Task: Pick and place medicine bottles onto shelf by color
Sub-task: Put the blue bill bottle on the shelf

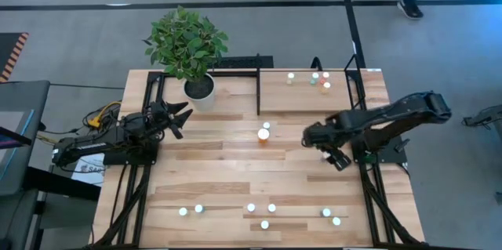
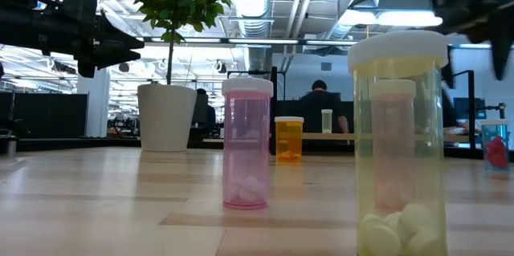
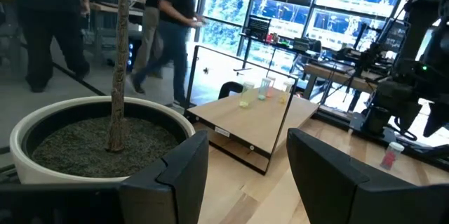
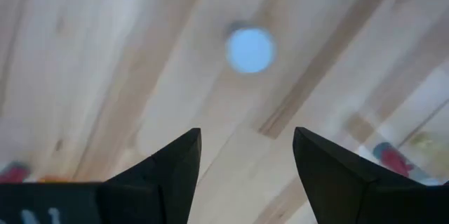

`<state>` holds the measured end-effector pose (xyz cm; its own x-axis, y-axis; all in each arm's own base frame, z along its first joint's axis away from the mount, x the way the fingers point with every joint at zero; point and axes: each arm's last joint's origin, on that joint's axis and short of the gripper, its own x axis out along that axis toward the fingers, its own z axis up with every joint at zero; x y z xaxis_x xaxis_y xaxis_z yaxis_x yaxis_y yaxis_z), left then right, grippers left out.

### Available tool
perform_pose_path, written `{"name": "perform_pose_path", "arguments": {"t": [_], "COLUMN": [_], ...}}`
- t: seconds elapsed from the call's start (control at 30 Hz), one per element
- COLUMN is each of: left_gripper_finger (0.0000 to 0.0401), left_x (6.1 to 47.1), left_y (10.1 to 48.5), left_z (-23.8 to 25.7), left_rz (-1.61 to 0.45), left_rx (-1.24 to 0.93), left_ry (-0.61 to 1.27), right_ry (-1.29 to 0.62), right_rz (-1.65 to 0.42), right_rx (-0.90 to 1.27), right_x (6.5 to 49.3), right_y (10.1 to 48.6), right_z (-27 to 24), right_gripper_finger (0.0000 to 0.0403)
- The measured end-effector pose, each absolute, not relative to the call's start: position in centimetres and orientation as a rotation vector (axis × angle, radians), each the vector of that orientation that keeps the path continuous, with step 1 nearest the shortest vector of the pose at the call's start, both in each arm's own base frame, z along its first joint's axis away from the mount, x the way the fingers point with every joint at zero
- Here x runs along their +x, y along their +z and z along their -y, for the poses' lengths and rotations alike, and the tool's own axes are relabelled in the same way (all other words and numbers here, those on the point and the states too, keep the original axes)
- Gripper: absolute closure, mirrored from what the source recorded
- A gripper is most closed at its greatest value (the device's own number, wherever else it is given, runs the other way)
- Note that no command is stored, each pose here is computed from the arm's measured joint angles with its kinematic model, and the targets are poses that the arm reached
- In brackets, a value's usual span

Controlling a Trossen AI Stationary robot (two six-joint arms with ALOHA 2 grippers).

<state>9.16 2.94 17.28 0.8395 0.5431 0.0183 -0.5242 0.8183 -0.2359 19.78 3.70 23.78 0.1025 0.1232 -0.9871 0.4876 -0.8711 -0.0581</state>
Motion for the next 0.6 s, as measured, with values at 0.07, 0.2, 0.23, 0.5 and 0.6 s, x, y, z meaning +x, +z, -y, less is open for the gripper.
{"name": "perform_pose_path", "arguments": {"t": [0.07,0.2,0.23,0.5,0.6], "left_gripper_finger": [0.0220,0.0220,0.0220,0.0220,0.0220], "left_x": [9.2,9.2,9.2,9.2,9.2], "left_y": [17.3,17.3,17.3,17.3,17.3], "left_z": [-2.9,-2.9,-2.9,-2.9,-2.9], "left_rz": [0.087,0.086,0.086,0.087,0.086], "left_rx": [-0.227,-0.226,-0.227,-0.227,-0.226], "left_ry": [0.569,0.569,0.569,0.569,0.569], "right_ry": [-1.880,-1.946,-1.945,-2.008,-2.004], "right_rz": [-0.573,-0.505,-0.483,-0.379,-0.377], "right_rx": [2.122,2.138,2.134,2.106,2.110], "right_x": [19.1,18.3,18.2,17.9,17.8], "right_y": [23.2,22.4,22.3,21.2,20.3], "right_z": [-4.2,-5.1,-5.1,-4.7,-4.7], "right_gripper_finger": [0.0153,0.0153,0.0153,0.0153,0.0153]}}
